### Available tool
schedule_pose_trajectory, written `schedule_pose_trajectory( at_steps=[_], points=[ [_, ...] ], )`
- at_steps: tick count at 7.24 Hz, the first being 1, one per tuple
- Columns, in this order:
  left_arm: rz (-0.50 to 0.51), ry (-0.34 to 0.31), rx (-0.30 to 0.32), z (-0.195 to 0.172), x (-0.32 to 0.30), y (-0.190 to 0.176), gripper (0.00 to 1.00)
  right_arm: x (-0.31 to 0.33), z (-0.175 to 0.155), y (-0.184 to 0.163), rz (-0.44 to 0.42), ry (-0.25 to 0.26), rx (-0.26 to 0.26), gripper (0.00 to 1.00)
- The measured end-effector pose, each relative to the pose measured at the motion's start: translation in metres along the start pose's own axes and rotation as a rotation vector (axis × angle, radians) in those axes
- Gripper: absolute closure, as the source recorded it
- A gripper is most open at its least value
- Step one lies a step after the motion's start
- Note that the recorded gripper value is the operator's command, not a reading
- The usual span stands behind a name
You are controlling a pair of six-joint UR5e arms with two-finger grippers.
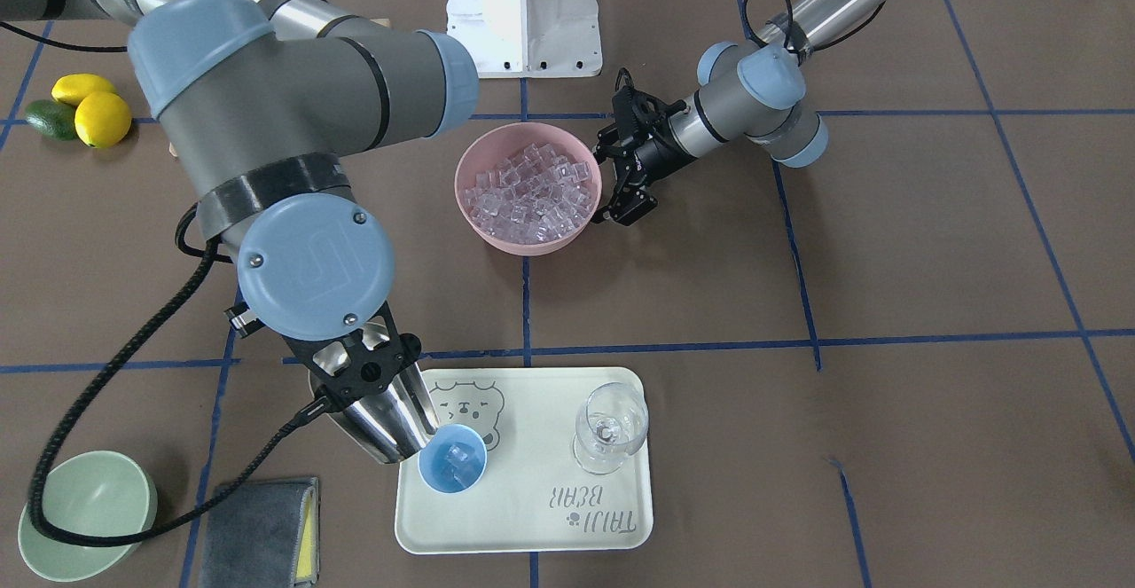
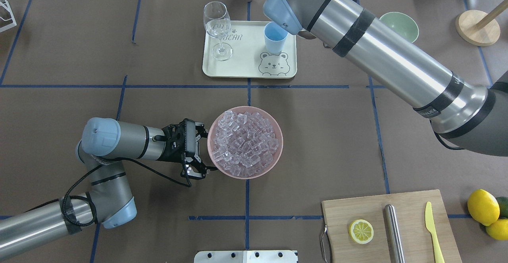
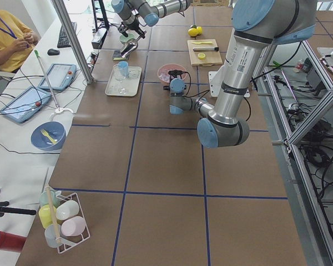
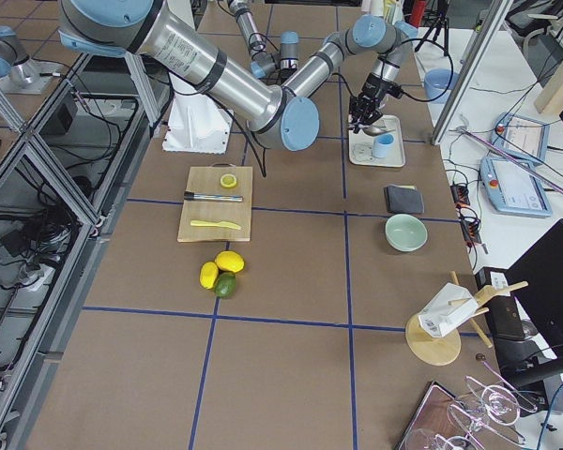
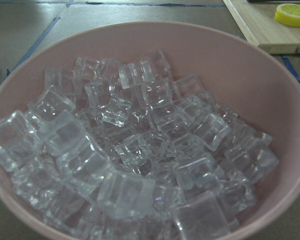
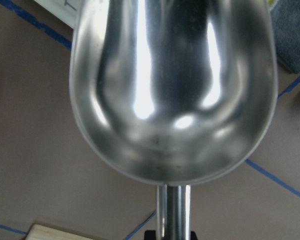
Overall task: Put ice in cup with scoop
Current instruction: 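Tilt the scoop to pour ice into the light-blue cup, then carry the empty scoop back and lower it onto the table with the right gripper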
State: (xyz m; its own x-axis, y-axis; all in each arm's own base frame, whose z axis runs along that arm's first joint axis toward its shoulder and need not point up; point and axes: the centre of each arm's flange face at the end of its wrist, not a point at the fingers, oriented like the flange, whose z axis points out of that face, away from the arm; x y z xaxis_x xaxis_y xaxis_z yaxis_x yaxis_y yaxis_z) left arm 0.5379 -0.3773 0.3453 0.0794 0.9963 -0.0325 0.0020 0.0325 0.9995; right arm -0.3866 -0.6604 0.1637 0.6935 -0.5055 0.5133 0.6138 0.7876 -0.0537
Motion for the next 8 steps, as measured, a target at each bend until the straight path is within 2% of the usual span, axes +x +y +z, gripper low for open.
schedule_pose_trajectory(
  at_steps=[2, 4, 6, 8],
  points=[
    [0.0, 0.0, 0.0, 0.0, 0.0, 0.0, 0.0, -0.004, -0.006, 0.039, 0.288, -0.106, 0.056, 1.0],
    [0.0, 0.0, -0.001, 0.0, 0.0, 0.001, 0.0, 0.003, 0.023, 0.104, 0.47, -0.199, 0.108, 1.0],
    [-0.001, 0.0, -0.003, 0.0, 0.0, 0.002, 0.0, 0.012, 0.077, 0.166, 0.559, -0.247, 0.166, 1.0],
    [-0.001, 0.001, -0.003, 0.0, 0.0, 0.002, 0.0, 0.027, 0.152, 0.199, 0.575, -0.245, 0.211, 1.0]
  ],
)
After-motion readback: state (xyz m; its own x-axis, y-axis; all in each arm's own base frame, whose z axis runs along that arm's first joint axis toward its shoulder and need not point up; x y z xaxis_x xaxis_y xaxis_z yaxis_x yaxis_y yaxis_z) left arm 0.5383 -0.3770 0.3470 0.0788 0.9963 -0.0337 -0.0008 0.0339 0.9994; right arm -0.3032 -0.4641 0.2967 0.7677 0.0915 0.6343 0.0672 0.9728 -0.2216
